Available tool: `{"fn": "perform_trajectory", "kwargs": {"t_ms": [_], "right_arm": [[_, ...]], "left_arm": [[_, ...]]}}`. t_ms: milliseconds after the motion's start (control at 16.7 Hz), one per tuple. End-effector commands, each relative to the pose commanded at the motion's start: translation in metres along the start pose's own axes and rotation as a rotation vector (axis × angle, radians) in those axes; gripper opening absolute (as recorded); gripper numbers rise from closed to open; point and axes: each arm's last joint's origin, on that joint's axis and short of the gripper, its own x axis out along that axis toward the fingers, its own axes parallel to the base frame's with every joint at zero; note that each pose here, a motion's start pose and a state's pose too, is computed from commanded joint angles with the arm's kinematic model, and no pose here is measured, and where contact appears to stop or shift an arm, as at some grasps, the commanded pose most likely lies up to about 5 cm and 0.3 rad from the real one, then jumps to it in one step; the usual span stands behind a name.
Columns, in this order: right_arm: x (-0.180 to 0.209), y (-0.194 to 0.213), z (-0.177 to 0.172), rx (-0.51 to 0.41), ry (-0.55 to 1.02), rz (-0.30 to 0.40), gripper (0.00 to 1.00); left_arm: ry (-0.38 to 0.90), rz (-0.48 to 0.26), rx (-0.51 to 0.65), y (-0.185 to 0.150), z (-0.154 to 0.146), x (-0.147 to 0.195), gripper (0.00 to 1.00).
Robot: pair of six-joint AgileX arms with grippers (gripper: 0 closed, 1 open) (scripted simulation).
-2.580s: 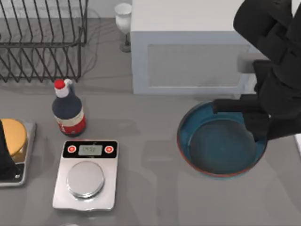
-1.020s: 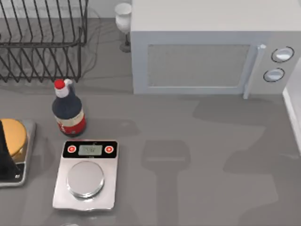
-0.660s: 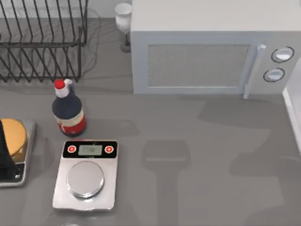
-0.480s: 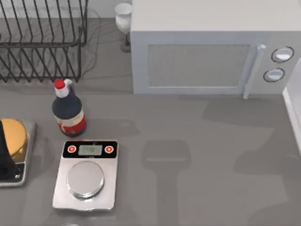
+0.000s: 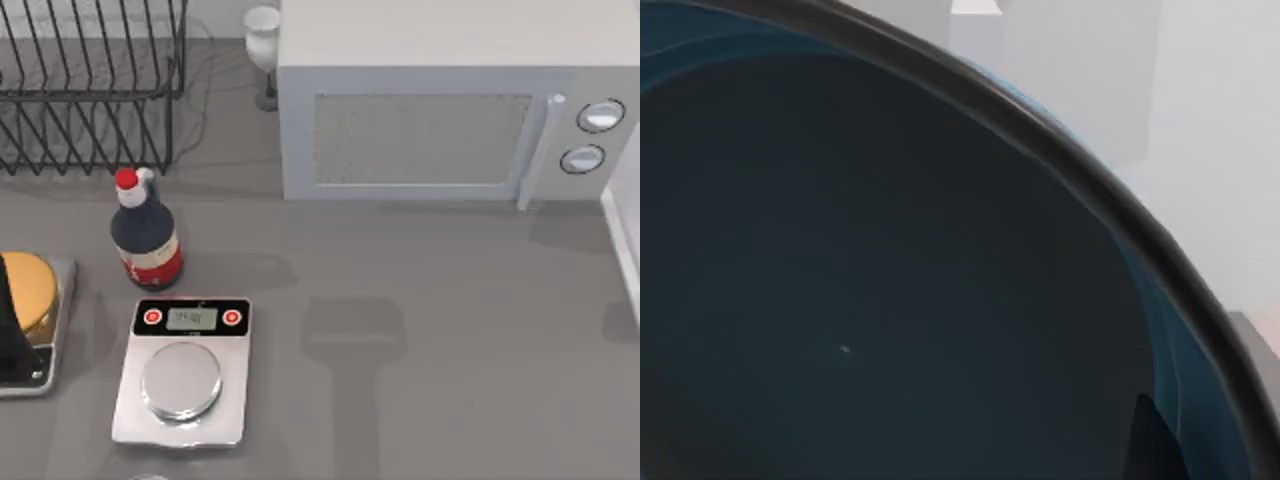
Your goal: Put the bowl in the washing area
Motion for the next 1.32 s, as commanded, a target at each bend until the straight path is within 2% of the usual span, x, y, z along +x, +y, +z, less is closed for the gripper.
{"fn": "perform_trajectory", "kwargs": {"t_ms": [300,660,1320], "right_arm": [[-0.011,0.008,-0.044,0.006,0.007,0.001,0.00],[-0.013,0.010,-0.049,0.009,0.010,0.001,0.00],[-0.013,0.010,-0.049,0.009,0.010,0.001,0.83]], "left_arm": [[0.000,0.000,0.000,0.000,0.000,0.000,1.00],[0.000,0.000,0.000,0.000,0.000,0.000,1.00],[0.000,0.000,0.000,0.000,0.000,0.000,1.00]]}}
